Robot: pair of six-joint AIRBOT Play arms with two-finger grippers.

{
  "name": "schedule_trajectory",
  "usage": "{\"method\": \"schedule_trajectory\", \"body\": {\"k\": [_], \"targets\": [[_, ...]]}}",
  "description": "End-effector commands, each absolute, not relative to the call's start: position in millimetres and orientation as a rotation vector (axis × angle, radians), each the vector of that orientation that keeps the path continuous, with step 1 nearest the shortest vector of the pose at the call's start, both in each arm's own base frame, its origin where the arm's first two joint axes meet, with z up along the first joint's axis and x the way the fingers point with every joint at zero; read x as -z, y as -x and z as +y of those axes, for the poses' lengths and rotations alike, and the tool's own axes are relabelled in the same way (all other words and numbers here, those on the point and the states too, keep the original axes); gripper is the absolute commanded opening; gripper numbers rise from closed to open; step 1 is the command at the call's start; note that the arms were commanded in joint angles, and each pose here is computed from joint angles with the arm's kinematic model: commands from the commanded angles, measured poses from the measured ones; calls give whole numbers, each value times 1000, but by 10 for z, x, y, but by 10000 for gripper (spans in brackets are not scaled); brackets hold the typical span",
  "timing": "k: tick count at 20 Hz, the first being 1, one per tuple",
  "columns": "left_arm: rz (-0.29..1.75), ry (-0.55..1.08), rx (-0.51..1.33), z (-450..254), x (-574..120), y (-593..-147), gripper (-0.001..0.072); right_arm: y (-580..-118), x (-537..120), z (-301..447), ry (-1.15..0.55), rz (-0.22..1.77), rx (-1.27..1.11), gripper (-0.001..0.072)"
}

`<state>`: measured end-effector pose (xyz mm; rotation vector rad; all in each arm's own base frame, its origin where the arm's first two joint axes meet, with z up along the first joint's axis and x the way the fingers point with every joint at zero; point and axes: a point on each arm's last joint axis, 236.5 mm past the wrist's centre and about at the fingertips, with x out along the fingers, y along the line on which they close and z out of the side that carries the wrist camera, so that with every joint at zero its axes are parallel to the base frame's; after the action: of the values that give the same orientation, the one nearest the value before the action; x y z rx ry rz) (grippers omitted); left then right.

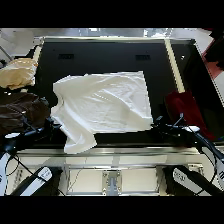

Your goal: Fold the shirts.

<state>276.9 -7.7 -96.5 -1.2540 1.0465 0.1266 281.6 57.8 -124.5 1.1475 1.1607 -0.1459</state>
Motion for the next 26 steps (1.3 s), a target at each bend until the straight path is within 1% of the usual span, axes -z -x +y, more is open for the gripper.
{"method": "schedule_trajectory", "body": {"k": [1,3,4,5,6,8,9,10,11,12,13,14,16,18,20,22,24,26], "targets": [[994,1215,-38,-98,754,-2894,11,-3079,944,675,-1099,1092,-12,13],[850,1031,209,-217,56,-3103,10,-3365,279,715,-982,957,-175,12],[782,950,280,-253,-341,-3147,9,-3455,-163,748,-913,878,-254,12],[692,848,331,-280,-800,-3163,9,-3465,-670,771,-801,790,-329,12],[599,734,352,-294,-1244,-3139,9,-3380,-1174,761,-685,710,-366,12],[400,466,282,-242,-2137,-2958,8,-3024,-2136,615,-457,529,-323,13],[278,361,190,-157,-2629,-2808,8,-2779,-2604,536,-326,419,-277,12],[159,297,90,-62,-3091,-2622,8,-2469,-3106,483,-194,291,-221,13],[59,221,-16,38,-3519,-2384,8,-2171,-3546,473,-121,173,-174,13],[21,135,-89,101,-3795,-2200,8,-1927,-3884,460,-79,85,-131,12],[7,49,-135,116,-4037,-2045,7,-1715,-4166,451,-38,21,-96,12],[-11,0,-156,115,-4261,-1962,7,-1599,-4368,451,-3,-15,-79,11],[-43,-38,-157,143,-4647,-2001,8,-1628,-4621,437,26,-44,-77,12],[17,38,-80,165,-4674,-2321,8,-1959,-4679,316,39,-15,-75,12],[169,176,115,-8,-4335,-2755,8,-2520,-4517,164,-18,66,-94,12],[337,269,203,62,-3870,-3227,7,-3171,-4083,55,-110,220,-144,13],[520,299,265,20,-3290,-3686,7,-3774,-3509,74,-228,391,-240,13],[748,265,355,-314,-2491,-4145,7,-4341,-2813,203,-302,557,-339,13]]}}
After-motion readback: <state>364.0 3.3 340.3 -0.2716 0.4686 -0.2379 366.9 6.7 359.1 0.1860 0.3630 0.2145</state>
